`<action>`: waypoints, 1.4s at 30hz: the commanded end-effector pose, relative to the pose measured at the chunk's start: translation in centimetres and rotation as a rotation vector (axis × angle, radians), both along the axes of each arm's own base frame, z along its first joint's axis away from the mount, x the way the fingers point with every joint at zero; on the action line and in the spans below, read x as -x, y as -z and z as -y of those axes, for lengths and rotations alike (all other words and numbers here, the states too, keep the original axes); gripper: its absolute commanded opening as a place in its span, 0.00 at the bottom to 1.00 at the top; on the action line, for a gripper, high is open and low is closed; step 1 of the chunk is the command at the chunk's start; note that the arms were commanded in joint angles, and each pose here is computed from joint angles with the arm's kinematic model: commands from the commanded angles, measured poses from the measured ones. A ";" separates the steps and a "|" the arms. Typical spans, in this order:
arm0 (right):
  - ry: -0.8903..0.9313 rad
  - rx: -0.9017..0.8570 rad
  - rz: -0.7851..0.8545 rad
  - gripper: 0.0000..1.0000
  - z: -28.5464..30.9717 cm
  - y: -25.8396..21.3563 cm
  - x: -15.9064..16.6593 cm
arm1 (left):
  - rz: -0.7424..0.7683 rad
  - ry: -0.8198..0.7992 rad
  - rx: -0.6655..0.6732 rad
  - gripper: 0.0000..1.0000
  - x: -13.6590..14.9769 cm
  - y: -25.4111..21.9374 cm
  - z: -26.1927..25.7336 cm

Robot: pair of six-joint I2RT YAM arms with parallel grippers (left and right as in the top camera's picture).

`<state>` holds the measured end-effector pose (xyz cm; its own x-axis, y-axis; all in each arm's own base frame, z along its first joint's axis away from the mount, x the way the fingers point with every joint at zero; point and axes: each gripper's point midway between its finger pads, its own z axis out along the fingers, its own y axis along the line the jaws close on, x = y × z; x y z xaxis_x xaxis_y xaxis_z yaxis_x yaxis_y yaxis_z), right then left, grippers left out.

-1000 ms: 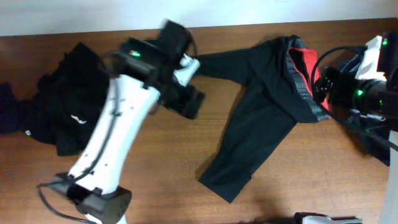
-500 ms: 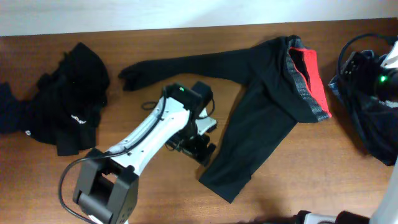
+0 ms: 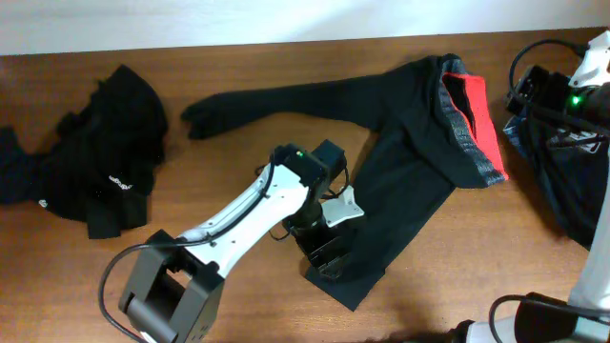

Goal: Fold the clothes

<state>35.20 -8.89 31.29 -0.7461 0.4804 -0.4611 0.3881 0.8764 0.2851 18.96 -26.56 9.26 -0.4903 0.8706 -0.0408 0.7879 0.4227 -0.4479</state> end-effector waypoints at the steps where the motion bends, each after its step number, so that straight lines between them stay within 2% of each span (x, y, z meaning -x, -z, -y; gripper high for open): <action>1: -0.050 -0.010 0.030 0.99 -0.5 -0.5 -0.3 | -0.004 0.033 0.057 0.93 0.5 0.6 0.4; 10: -0.050 -0.010 0.029 0.99 -0.5 -0.5 -0.3 | -0.016 0.030 0.096 0.89 1.1 3.0 0.6; 11: -0.050 -0.010 0.029 0.99 -0.5 -0.5 -0.3 | -0.018 0.029 0.098 0.84 1.2 3.2 0.6; 20: -0.050 -0.010 0.029 0.99 -0.5 -0.5 -0.3 | -0.015 0.028 0.106 0.71 1.4 4.1 0.6; 31: -0.052 -0.008 0.029 0.99 -0.5 -0.4 -0.3 | 0.013 0.028 0.113 0.69 1.2 5.6 0.5; 37: -0.052 -0.008 0.028 0.99 -0.5 -0.4 -0.3 | 0.036 0.003 0.060 0.69 1.0 6.9 -0.4; 40: -0.052 -0.008 0.028 0.99 -0.5 -0.4 -0.3 | 0.039 0.004 0.063 0.67 1.0 6.9 -0.4; 42: -0.052 -0.008 0.028 0.99 -0.5 -0.4 -0.3 | 0.040 0.003 0.064 0.62 0.9 6.9 -0.4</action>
<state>35.44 -8.36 31.48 -0.7567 0.4563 -0.4683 0.3486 0.8875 0.3015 18.02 -26.31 2.38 -0.4780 0.8704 -0.1181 0.8080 0.3829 -0.4478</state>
